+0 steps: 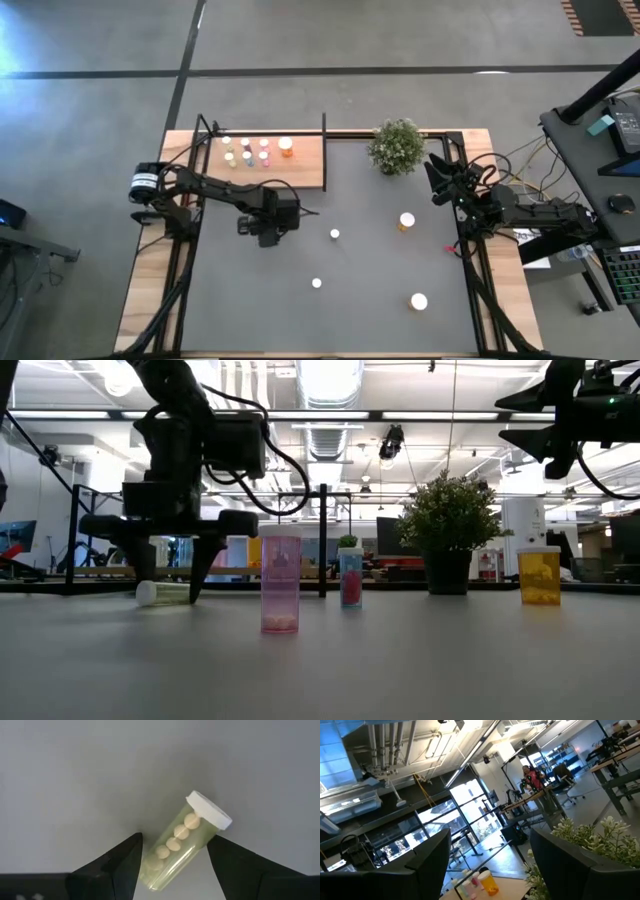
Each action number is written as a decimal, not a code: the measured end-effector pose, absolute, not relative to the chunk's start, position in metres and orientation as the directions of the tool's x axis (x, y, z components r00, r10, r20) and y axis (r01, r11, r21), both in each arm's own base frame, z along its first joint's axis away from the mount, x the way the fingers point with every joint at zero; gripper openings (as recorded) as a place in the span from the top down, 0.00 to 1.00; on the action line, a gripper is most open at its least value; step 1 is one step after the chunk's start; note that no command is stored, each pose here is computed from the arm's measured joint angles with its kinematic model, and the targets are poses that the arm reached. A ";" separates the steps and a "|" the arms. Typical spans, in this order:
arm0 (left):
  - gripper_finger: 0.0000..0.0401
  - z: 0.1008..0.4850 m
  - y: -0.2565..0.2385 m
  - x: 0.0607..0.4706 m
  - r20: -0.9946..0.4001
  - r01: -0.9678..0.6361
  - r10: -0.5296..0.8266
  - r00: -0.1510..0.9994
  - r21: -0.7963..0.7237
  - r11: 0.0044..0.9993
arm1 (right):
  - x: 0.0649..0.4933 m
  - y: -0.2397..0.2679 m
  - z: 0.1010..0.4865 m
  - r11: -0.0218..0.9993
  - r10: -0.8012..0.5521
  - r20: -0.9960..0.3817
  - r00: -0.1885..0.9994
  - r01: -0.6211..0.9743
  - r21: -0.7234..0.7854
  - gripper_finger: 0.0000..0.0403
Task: Pick and place medicine bottles onto shelf by color
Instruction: Put the yellow pill bottle on the shelf aligned with the other yellow pill bottles
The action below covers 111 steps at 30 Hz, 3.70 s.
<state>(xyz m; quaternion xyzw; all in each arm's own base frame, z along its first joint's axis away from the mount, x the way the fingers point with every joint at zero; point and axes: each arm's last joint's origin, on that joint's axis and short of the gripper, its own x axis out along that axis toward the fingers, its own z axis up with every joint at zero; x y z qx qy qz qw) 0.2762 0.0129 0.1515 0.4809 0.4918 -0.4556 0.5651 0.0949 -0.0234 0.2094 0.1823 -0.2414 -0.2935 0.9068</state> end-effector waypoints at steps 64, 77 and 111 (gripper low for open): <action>0.78 0.207 0.017 0.306 -0.757 0.040 0.055 0.651 0.107 0.993 | 0.095 -0.023 0.209 0.762 -0.620 0.331 0.712 0.444 0.472 0.35; 0.78 0.231 0.024 0.228 -0.532 -0.481 0.469 0.705 0.128 0.867 | 0.095 -0.023 0.209 0.762 -0.620 0.331 0.712 0.444 0.472 0.35; 0.78 0.146 0.029 0.152 -0.265 -0.942 0.905 0.333 -0.054 0.330 | 0.095 -0.023 0.209 0.761 -0.620 0.331 0.711 0.445 0.472 0.35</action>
